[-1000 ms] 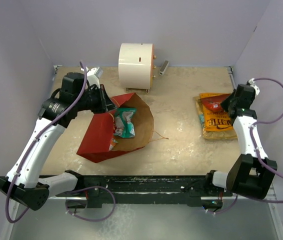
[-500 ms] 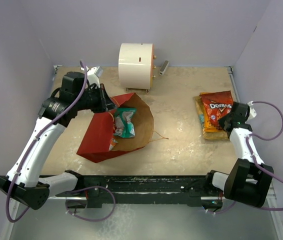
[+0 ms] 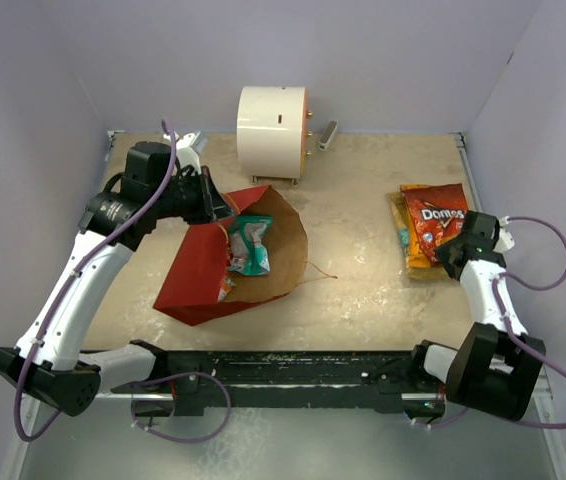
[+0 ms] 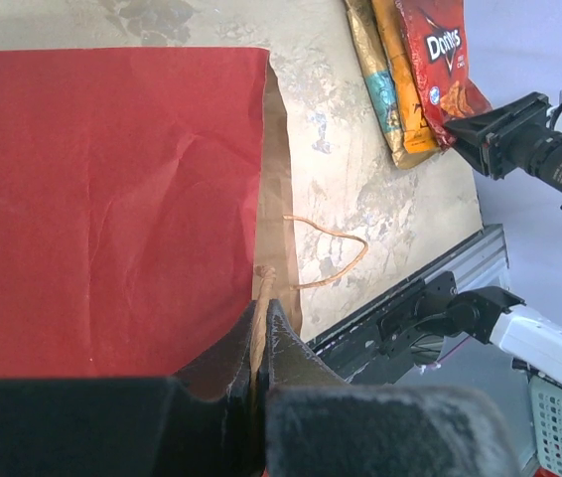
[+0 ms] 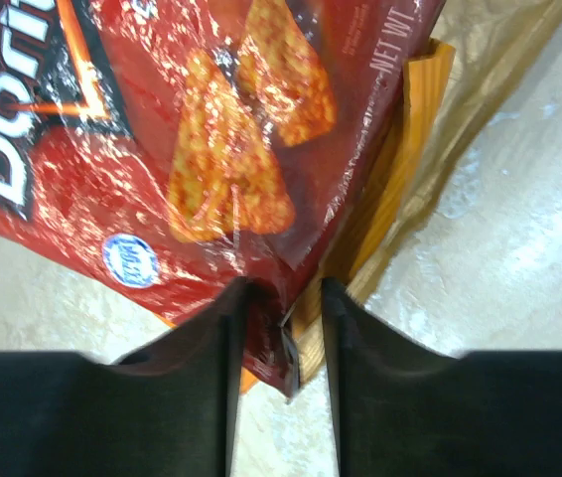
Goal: Take the snacks out of the paper bag
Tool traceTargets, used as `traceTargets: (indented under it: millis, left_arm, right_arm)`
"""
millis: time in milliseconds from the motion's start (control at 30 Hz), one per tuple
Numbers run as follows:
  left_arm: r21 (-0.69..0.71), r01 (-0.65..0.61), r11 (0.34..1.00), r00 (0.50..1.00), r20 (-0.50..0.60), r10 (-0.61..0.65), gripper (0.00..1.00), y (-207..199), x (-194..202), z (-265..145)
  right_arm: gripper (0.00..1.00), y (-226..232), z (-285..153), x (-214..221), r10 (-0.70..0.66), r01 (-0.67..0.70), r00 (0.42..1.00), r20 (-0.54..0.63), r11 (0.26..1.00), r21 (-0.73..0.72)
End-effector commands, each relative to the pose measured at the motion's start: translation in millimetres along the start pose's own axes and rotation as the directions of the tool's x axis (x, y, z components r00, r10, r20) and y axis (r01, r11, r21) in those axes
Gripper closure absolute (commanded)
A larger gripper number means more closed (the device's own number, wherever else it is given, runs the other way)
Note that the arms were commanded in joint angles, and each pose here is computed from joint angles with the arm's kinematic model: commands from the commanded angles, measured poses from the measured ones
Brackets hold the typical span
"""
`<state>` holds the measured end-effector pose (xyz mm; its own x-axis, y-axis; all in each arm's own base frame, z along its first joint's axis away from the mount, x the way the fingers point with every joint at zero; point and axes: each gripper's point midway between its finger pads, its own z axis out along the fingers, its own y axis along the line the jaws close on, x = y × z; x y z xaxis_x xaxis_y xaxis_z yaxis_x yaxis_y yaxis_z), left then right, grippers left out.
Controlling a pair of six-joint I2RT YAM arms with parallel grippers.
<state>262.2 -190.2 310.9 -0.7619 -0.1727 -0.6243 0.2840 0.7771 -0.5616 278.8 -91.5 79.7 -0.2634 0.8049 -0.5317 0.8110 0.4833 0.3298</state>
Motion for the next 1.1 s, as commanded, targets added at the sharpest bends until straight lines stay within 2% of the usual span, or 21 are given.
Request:
traceTargets:
  millis: [0, 100, 133, 267, 400, 533, 567, 667, 800, 967, 1067]
  left_arm:
    - [0.025, -0.028, 0.999, 0.999, 0.041, 0.027, 1.0, -7, -13, -6]
    - [0.026, -0.024, 0.999, 0.999, 0.043, 0.023, 1.0, -8, -14, -7]
    - [0.024, -0.022, 0.999, 0.999, 0.044, 0.021, 1.0, -8, -14, -8]
    - [0.023, -0.005, 1.0, 0.999, 0.054, 0.004, 1.0, -9, -13, -12]
    - [0.021, 0.022, 1.0, 0.997, 0.071, -0.024, 1.0, -9, -11, -17]
    - [0.014, 0.062, 0.998, 0.994, 0.089, -0.063, 1.0, -7, -6, -23]
    - [0.017, 0.073, 0.997, 0.993, 0.092, -0.075, 1.0, -7, -5, -24]
    - [0.021, 0.113, 0.993, 0.988, 0.1, -0.115, 1.0, -5, 3, -26]
    - [0.065, 0.108, 0.992, 0.988, 0.101, -0.114, 1.0, -9, 9, -27]
    - [0.066, 0.09, 0.994, 0.995, 0.043, -0.093, 1.0, -8, 18, -23]
    - [0.069, 0.115, 0.991, 0.993, 0.029, -0.117, 1.0, -10, 19, -23]
  right_arm:
    - [0.5, -27, -16, 10, -0.003, 0.006, 0.999, -0.033, 0.995, 0.1]
    - [0.26, -34, -28, 10, -0.013, 0.018, 0.999, -0.043, 0.991, 0.133]
    - [0.23, -29, -32, 10, -0.013, 0.019, 0.999, -0.05, 0.994, 0.108]
    - [0.22, -9, -49, -1, -0.036, 0.038, 0.997, -0.063, 0.999, 0.035]
    - [0.21, 22, -75, -31, -0.172, 0.173, 0.985, 0.026, 0.985, -0.025]
    - [0.22, 80, -105, -42, -0.334, 0.357, 0.933, 0.133, 0.908, -0.22]
    - [0.22, 97, -110, -35, -0.373, 0.398, 0.917, 0.139, 0.872, -0.285]
    - [0.24, 154, -133, 17, -0.517, 0.494, 0.846, 0.129, 0.669, -0.555]
    - [0.28, 196, -175, 87, -0.63, 0.449, 0.769, 0.11, 0.411, -0.794]
    - [0.29, 223, -244, 167, -0.714, 0.392, 0.669, 0.206, 0.104, -0.914]
    - [0.31, 234, -265, 199, -0.721, 0.375, 0.651, 0.236, 0.036, -0.926]
